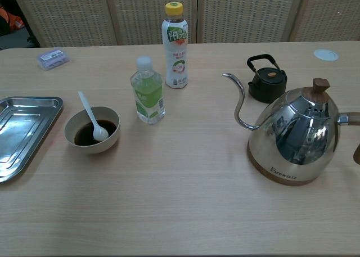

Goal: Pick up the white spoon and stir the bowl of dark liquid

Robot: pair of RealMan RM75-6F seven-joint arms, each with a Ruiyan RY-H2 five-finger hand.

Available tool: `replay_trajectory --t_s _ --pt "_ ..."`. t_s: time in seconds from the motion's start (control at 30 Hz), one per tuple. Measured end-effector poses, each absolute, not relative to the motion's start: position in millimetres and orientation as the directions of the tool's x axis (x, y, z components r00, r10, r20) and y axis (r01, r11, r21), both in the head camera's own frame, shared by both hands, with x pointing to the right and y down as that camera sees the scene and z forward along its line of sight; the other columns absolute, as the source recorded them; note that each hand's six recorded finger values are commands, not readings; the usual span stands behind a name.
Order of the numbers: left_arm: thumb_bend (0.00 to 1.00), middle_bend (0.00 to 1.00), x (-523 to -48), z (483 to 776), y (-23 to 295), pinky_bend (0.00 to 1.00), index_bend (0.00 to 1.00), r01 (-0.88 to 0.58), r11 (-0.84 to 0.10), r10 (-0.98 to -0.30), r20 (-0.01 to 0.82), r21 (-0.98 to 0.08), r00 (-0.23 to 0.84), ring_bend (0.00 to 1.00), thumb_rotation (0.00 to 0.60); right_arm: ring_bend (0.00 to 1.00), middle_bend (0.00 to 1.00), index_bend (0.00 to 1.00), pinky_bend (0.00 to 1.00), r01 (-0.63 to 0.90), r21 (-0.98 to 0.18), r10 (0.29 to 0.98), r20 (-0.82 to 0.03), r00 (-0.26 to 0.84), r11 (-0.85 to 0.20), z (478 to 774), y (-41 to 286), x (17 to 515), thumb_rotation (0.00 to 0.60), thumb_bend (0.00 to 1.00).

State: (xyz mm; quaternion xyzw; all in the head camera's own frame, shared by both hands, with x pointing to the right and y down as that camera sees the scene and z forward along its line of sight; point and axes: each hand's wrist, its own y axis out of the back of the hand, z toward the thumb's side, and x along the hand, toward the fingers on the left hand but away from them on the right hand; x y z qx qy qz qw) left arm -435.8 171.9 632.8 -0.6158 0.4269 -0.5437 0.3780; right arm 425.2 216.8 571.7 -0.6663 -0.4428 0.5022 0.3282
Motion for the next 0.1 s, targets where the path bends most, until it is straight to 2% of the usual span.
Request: replay_trajectory --t_s 0.1 --pt "0.14 0.00 -444.7 629.9 184.3 0.00 0.08 -0.142 -0.346 -0.937 0.349 -0.928 0.005 0.00 0.600 0.00 0.00 0.07 0.00 0.253 -0.887 0.923 -0.374 0.093 -0.386 570.9 216.7 427.9 0.600 0.00"
